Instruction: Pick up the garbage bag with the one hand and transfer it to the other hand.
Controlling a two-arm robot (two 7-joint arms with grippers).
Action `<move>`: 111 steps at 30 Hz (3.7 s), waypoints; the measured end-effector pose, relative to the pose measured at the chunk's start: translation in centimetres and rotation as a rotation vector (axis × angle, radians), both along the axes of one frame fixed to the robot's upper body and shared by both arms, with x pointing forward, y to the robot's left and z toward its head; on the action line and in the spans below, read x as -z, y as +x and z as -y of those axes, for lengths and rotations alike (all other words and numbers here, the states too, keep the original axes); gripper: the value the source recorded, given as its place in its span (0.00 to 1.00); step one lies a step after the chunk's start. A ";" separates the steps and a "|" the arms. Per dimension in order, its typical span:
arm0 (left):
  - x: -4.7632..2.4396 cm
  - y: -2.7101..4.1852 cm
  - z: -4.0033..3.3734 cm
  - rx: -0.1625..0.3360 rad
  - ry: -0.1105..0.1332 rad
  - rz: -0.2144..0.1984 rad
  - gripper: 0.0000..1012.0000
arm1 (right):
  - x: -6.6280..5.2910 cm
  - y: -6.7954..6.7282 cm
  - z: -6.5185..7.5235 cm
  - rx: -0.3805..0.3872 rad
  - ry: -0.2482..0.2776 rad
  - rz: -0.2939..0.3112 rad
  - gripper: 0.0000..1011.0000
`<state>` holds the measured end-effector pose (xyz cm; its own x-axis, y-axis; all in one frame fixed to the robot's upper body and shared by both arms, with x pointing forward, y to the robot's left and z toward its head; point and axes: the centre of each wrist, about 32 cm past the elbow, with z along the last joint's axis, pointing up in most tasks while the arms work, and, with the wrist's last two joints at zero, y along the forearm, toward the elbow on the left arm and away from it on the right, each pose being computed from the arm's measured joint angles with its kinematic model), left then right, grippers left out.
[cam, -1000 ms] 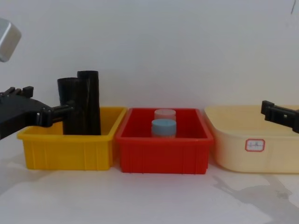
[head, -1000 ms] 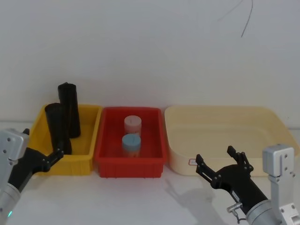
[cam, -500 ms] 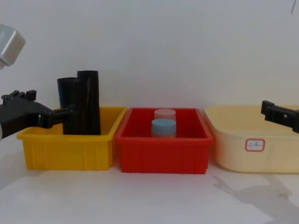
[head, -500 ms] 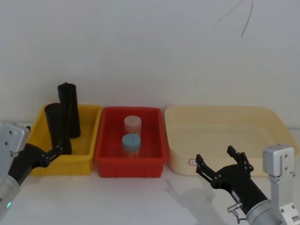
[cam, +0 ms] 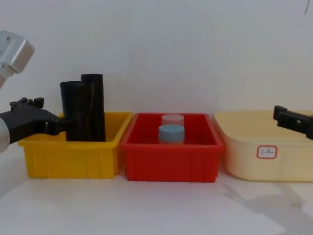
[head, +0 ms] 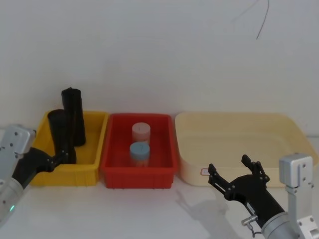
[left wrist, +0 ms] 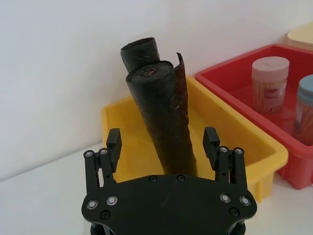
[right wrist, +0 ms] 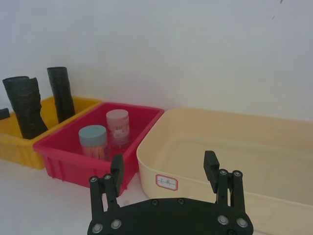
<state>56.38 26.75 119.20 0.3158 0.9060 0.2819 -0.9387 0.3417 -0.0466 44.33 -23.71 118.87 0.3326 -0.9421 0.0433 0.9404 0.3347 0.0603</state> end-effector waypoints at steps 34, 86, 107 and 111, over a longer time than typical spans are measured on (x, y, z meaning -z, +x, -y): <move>0.19 5.44 0.43 0.068 -0.040 0.003 0.97 | 0.0 0.0 0.0 0.000 0.000 0.000 0.99; -5.73 1.55 1.04 0.417 -0.136 0.294 0.45 | 0.0 0.0 0.0 0.000 0.000 0.000 0.99; -5.51 2.68 5.34 0.649 -0.152 0.223 0.45 | 0.0 0.0 0.0 0.000 0.000 0.000 0.99; -5.17 3.01 5.73 0.667 -0.155 0.202 0.45 | 0.0 0.0 0.0 0.000 0.000 0.000 0.99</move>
<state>59.38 21.03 124.36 0.7715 0.5726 0.2774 -0.5000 0.8153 -0.2920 44.33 -23.71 118.87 0.3326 -0.9421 0.0432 0.9404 0.3348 0.0603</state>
